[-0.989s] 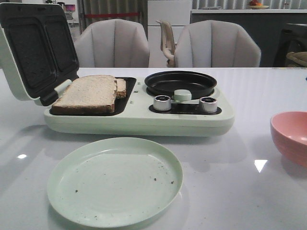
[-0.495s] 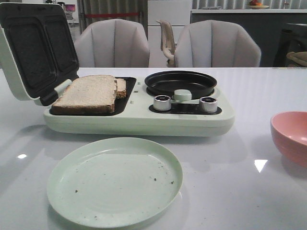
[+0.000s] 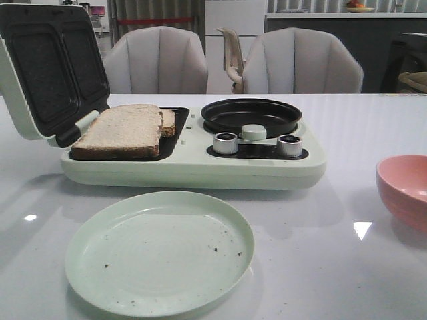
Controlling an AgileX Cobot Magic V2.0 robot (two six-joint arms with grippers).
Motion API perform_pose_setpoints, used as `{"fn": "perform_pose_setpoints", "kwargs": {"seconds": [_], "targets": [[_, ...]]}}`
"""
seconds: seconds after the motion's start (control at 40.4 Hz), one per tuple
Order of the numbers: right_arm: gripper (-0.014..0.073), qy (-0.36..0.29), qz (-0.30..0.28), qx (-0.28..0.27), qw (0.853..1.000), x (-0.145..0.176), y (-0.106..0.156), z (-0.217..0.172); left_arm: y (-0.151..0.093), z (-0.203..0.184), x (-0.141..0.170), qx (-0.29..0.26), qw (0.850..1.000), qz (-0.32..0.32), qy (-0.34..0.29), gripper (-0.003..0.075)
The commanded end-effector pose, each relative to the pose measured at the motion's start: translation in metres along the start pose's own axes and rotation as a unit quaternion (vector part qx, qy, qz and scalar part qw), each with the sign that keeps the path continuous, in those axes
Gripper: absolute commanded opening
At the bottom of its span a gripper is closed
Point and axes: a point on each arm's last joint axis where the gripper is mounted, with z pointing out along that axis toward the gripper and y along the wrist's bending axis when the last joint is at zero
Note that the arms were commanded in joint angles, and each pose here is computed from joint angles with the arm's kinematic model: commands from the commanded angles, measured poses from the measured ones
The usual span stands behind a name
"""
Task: Make breakfast with bread and shrimp
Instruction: 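Open the right gripper and withdraw it from the sandwich maker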
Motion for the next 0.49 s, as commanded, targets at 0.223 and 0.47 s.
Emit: {"fn": "perform_pose_setpoints", "kwargs": {"seconds": [0.223,0.47], "targets": [[0.0461,-0.051,-0.003,0.006,0.999,-0.014,-0.002,-0.007,0.089,0.016,-0.017,-0.065,0.989,-0.135,-0.013,0.0102],[0.0461,-0.051,-0.003,0.006,0.999,-0.014,-0.002,-0.007,0.136,0.064,-0.018,-0.017,0.972,-0.232,-0.040,0.0102]]}}
